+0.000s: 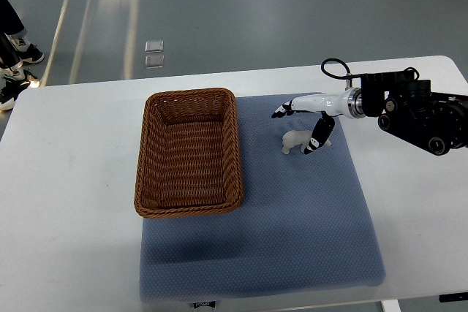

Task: Place white bear in brown basket with right hand
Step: 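Close the right hand fingers around the white bear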

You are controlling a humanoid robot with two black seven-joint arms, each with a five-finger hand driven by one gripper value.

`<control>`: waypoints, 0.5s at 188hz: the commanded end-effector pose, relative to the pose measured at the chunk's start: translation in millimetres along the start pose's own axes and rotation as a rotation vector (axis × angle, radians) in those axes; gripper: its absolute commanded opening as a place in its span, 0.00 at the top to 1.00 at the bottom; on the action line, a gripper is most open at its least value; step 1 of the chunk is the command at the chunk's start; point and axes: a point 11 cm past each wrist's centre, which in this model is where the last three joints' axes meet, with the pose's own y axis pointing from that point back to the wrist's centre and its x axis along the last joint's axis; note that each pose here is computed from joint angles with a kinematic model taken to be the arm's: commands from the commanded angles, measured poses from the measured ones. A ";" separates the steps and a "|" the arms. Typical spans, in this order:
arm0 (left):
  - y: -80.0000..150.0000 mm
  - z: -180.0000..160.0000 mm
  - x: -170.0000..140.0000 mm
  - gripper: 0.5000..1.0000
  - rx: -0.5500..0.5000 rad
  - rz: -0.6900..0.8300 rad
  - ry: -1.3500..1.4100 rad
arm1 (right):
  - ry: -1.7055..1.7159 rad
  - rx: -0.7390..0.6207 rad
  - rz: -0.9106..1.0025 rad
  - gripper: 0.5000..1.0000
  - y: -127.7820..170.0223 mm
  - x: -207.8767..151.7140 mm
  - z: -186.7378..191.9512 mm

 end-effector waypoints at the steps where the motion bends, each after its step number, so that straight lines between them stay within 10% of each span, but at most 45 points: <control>1: 0.0 0.0 0.0 0.00 0.000 0.000 0.000 | -0.004 -0.001 0.004 0.28 -0.5 -2.9 1.6; 94: 0.0 0.0 0.0 0.00 0.000 0.000 -0.001 | -0.008 0.013 0.003 0.68 2.7 -4.8 5.0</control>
